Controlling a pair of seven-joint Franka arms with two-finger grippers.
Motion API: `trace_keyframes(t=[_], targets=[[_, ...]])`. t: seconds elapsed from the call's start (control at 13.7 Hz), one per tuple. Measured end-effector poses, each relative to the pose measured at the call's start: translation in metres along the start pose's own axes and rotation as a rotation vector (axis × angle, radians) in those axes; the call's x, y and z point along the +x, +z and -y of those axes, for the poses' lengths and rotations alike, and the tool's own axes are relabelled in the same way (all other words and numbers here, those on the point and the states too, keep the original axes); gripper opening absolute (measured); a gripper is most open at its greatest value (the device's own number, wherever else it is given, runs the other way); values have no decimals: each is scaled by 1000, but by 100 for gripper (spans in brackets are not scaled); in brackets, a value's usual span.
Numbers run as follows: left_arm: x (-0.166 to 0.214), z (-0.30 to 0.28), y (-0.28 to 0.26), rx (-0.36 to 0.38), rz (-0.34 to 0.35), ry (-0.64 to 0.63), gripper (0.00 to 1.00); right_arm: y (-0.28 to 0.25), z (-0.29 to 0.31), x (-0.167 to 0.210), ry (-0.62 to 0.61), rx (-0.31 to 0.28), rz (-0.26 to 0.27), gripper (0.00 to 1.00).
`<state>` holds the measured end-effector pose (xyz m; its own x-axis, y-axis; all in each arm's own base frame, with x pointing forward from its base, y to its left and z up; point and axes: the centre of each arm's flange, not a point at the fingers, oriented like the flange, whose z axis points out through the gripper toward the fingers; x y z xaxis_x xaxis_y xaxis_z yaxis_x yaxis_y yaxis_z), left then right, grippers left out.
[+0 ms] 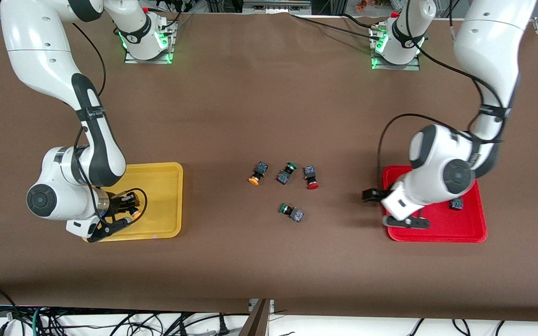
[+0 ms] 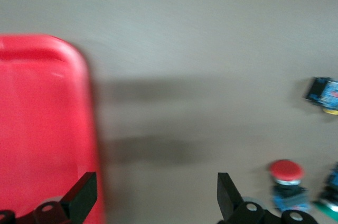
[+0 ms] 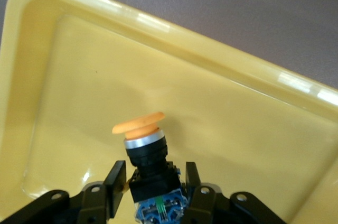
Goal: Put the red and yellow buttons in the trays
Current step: 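Drop the red button in the red tray while the right gripper places yellow, then grasp another red button with the left gripper while the right gripper grasps yellow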
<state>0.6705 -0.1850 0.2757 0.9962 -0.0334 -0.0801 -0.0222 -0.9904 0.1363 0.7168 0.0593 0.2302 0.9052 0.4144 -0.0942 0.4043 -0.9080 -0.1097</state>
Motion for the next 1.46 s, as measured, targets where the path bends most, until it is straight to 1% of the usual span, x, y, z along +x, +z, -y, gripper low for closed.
trace_keyframes(t=[0.15,0.37,0.44,0.51,0.59,0.66,0.73,0.8,0.88,1.02,1.24,1.32,1.39,1.46], targets=[[-11,-46,19,3,8,-31,100,-3,12,5,33,3,-6,52],[-31,-103,51,21,21,-77,100,-6,34,12,41,0,-8,55],[-37,-114,59,40,20,-89,100,-6,35,12,44,0,-9,60],[-42,-124,65,63,17,-101,100,-6,33,12,47,-1,-9,68],[-47,-132,70,80,15,-117,100,-7,32,11,50,-1,-10,76],[-52,-142,75,94,14,-131,100,-7,31,11,52,-1,-10,87],[-57,-152,82,103,11,-140,100,-8,32,11,61,0,-10,96],[-62,-161,88,111,3,-147,100,-11,36,12,81,2,-7,100],[-66,-167,93,119,-1,-152,100,-14,47,14,110,7,-1,100],[-71,-173,102,127,6,-156,100,-21,91,25,196,7,-3,100],[-78,-172,115,141,25,-169,100,-18,196,41,351,10,-7,100],[-81,-172,119,146,32,-172,93,-15,231,46,404,18,-25,100],[-84,-173,122,151,37,-180,81,-11,263,49,452,30,-49,100],[-87,-177,124,154,38,-191,71,-4,295,51,496,41,-67,100]])
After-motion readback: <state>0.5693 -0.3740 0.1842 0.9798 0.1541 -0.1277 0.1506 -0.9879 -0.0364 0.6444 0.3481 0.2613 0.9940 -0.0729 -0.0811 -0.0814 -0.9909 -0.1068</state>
